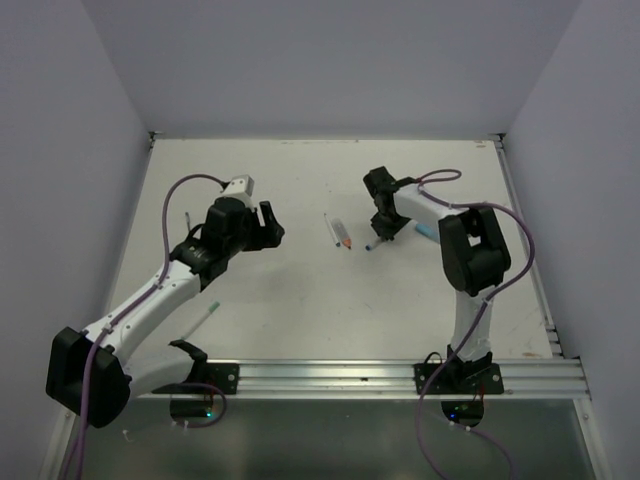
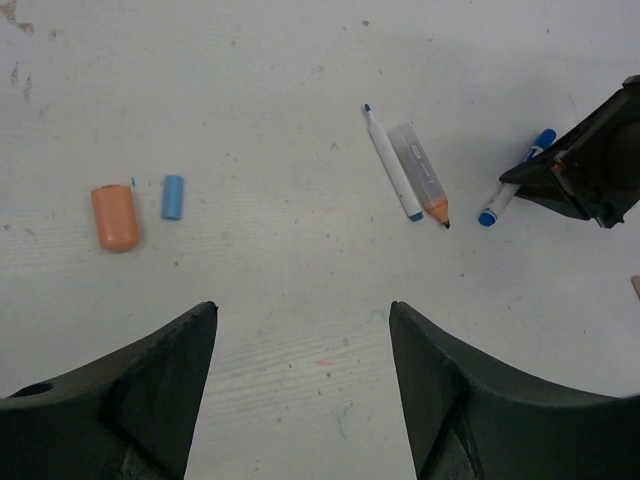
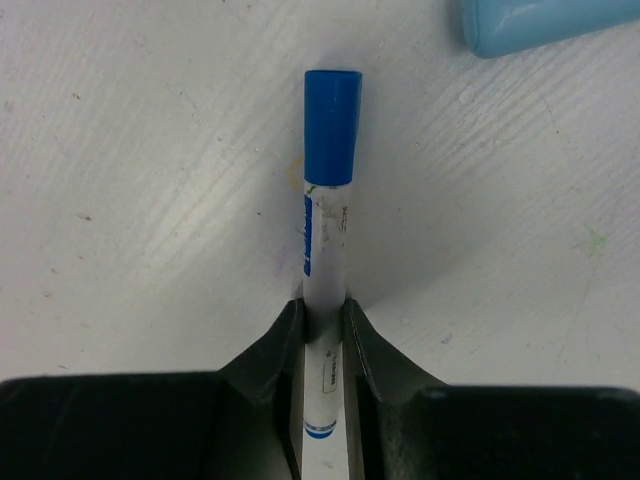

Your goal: Open the pen caps

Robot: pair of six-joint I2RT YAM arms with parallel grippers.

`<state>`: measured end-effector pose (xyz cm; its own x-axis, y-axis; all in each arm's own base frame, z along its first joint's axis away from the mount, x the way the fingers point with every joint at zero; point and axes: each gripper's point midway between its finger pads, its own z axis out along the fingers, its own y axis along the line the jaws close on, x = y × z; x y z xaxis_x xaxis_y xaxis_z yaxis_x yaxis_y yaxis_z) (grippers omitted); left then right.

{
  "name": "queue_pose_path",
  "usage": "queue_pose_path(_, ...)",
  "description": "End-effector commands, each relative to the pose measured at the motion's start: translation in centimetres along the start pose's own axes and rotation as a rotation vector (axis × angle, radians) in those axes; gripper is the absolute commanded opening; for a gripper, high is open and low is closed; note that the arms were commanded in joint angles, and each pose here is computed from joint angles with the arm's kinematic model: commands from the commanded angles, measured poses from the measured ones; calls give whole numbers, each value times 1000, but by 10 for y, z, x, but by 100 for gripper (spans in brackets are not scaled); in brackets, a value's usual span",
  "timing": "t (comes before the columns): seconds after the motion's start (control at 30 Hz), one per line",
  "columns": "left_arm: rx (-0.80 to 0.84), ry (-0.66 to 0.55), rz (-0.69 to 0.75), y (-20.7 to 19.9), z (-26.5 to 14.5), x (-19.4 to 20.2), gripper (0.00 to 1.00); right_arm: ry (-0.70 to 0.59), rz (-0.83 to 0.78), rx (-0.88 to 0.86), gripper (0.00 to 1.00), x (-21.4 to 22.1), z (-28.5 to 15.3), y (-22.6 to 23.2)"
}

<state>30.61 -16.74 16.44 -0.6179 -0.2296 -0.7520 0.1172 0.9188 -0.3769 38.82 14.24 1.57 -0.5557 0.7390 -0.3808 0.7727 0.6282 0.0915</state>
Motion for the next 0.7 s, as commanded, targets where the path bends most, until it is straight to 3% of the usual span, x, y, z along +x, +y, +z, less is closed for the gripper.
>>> queue_pose_path(0.0,52,-35,-7,-11,-4,-8,74,47,-122,51,0,28,2,-31)
queue_pose_path(0.27,156,40,9,-29,7,6,73,-106,-416,-228,0,4,-21,-10)
queue_pose_path(0.57,306,70,-6,-60,11,4,71,-87,-739,-578,0,48,-77,8)
queue_pose_path(0.67,397,98,-16,-78,12,3,73,-26,-843,-758,0,73,-104,18)
